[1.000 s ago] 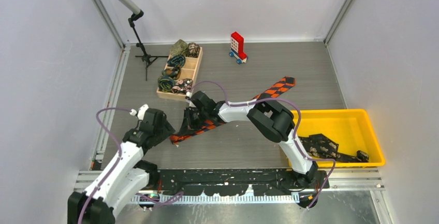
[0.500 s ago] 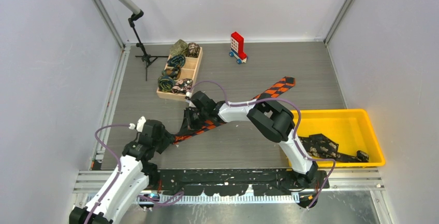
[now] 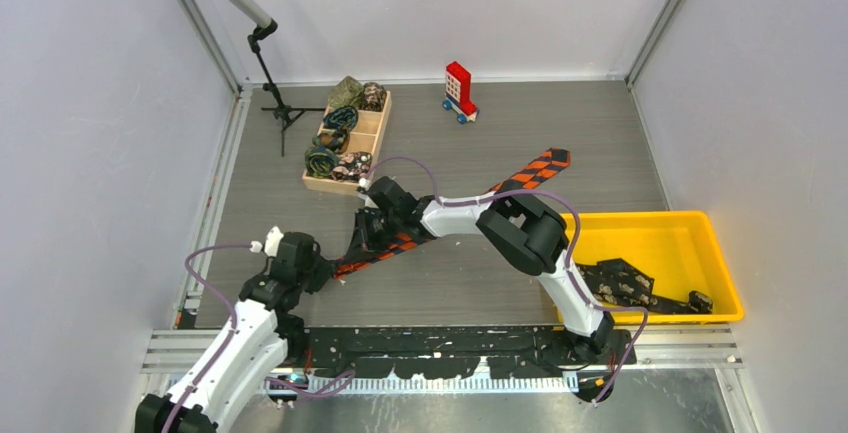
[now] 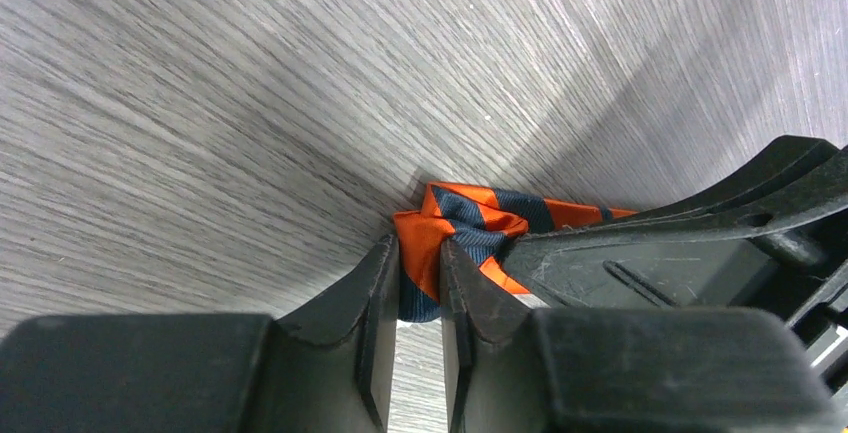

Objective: Roll the ties
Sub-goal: Roll the tie at the center of the board.

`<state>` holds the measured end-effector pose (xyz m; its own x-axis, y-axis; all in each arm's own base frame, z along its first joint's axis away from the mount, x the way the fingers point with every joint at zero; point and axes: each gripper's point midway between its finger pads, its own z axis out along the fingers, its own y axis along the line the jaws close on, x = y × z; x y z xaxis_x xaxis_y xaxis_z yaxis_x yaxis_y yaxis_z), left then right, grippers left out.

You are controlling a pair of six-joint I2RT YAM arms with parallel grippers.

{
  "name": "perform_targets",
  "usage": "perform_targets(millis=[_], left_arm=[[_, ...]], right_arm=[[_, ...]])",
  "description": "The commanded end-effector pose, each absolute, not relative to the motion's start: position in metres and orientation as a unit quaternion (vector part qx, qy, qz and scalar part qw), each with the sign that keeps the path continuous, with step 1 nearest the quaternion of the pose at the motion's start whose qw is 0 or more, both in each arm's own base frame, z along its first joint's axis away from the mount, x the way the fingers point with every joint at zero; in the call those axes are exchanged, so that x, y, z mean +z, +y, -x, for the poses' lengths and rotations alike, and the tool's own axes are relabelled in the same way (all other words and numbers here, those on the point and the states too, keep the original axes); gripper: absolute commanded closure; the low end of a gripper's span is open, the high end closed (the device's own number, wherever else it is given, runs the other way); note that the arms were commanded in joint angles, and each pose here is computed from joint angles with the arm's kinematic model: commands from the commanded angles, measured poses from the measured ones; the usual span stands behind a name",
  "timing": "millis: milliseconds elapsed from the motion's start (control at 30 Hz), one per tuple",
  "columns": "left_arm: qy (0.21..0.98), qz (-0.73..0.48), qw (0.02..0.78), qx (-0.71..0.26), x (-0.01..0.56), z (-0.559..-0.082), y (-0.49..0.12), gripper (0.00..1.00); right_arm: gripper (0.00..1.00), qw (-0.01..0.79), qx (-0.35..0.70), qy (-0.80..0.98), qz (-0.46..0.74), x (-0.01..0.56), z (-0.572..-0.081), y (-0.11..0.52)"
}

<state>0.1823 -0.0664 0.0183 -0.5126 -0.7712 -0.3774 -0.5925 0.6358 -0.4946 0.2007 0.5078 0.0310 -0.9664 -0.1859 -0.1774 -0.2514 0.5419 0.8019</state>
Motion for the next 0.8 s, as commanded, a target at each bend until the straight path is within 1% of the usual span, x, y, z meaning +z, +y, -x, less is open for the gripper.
perform_targets(millis=[0,67,133,200,300,400,567,767], left_arm=[[0.858,0.405,0.286,-0.133,0.005,-0.178,-0.060,0.81],[0.860,0.388,0.297,-0.148,0.008,-0.184,-0.064,0.89],[0.863,0.375,0.304,-0.149,0.012,-0.186,-0.065,0.95],[0.865,0.370,0.307,-0.140,0.016,-0.186,-0.062,1.00],[0.871,0.361,0.310,-0.125,0.025,-0.185,-0.058,1.00],[0.874,0.356,0.312,-0.108,0.036,-0.184,-0.052,1.00],[0.881,0.348,0.305,-0.098,0.043,-0.184,-0.052,1.00],[0.886,0.335,0.309,-0.081,0.055,-0.187,-0.048,1.00]], right_arm=[[0.88,0.041,0.462,0.876,0.135,0.029,-0.200,0.510],[0.88,0.040,0.468,0.873,0.131,0.035,-0.202,0.512],[0.88,0.041,0.489,0.862,0.132,0.054,-0.206,0.518],[0.87,0.064,0.493,0.856,0.143,0.079,-0.214,0.522],[0.83,0.090,0.477,0.860,0.157,0.105,-0.223,0.519],[0.80,0.108,0.456,0.868,0.164,0.114,-0.226,0.512],[0.81,0.118,0.428,0.880,0.170,0.113,-0.220,0.501],[0.83,0.103,0.420,0.883,0.185,0.099,-0.200,0.512]])
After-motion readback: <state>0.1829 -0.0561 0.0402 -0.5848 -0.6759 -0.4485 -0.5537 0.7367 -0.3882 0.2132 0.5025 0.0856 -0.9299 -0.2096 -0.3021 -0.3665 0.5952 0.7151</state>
